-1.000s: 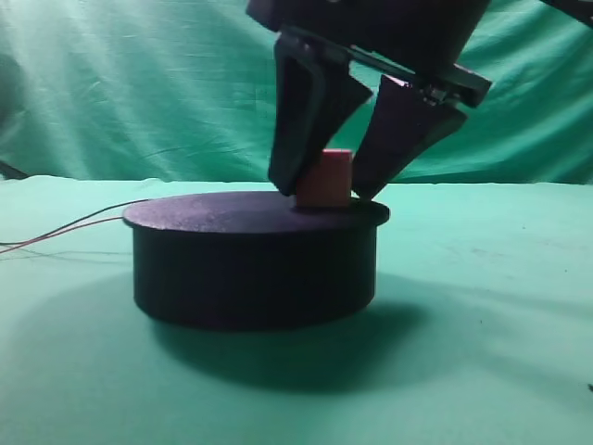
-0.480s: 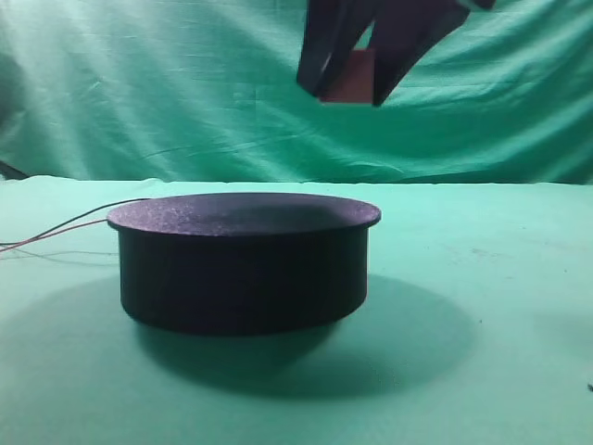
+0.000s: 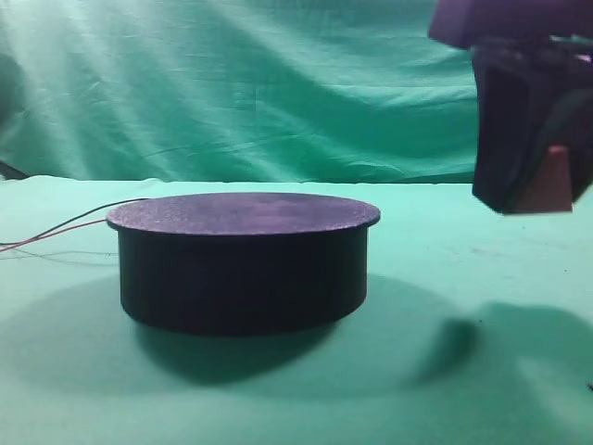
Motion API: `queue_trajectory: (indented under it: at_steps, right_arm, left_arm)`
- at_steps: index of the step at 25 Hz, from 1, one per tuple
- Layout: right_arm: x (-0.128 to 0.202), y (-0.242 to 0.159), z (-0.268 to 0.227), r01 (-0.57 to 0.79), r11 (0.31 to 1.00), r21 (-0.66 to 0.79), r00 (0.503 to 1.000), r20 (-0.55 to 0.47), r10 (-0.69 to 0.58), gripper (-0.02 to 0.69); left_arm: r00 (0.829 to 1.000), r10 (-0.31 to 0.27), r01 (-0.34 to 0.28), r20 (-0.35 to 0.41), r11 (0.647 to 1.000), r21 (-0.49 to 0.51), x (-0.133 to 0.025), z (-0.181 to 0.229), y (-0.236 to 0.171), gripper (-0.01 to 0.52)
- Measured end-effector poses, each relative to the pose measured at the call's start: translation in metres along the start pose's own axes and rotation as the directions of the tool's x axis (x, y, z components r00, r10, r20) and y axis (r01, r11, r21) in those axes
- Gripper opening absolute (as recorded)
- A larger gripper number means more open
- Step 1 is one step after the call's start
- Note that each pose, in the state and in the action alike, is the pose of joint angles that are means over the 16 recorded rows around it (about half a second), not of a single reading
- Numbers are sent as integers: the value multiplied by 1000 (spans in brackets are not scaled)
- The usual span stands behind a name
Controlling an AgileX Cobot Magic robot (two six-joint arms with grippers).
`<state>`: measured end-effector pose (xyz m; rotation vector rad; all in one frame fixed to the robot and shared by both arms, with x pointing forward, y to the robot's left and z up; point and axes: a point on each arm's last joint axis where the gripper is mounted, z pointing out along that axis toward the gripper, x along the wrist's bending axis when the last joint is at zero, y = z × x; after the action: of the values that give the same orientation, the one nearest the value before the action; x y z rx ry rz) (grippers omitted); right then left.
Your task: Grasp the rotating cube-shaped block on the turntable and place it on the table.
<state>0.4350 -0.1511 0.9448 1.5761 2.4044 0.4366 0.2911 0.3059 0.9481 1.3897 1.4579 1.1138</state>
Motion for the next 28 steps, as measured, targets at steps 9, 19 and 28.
queue_trajectory:
  at_steps: [9, 19, 28]
  right_arm:
    - [-8, -4, -35, -44, 998, -49, 999, 10, 45, 365]
    - [-23, -23, -99, -97, 980, -174, 995, -24, 94, 86]
    - [-28, -38, -133, -46, 958, -285, 996, -89, 21, 0]
  left_arm:
    - [1000, 0, 0, 0, 1000, 0, 0, 0, 0, 0]
    - [1000, 0, 0, 0, 1000, 0, 0, 0, 0, 0]
    - [1000, 0, 0, 0, 1000, 0, 0, 0, 0, 0]
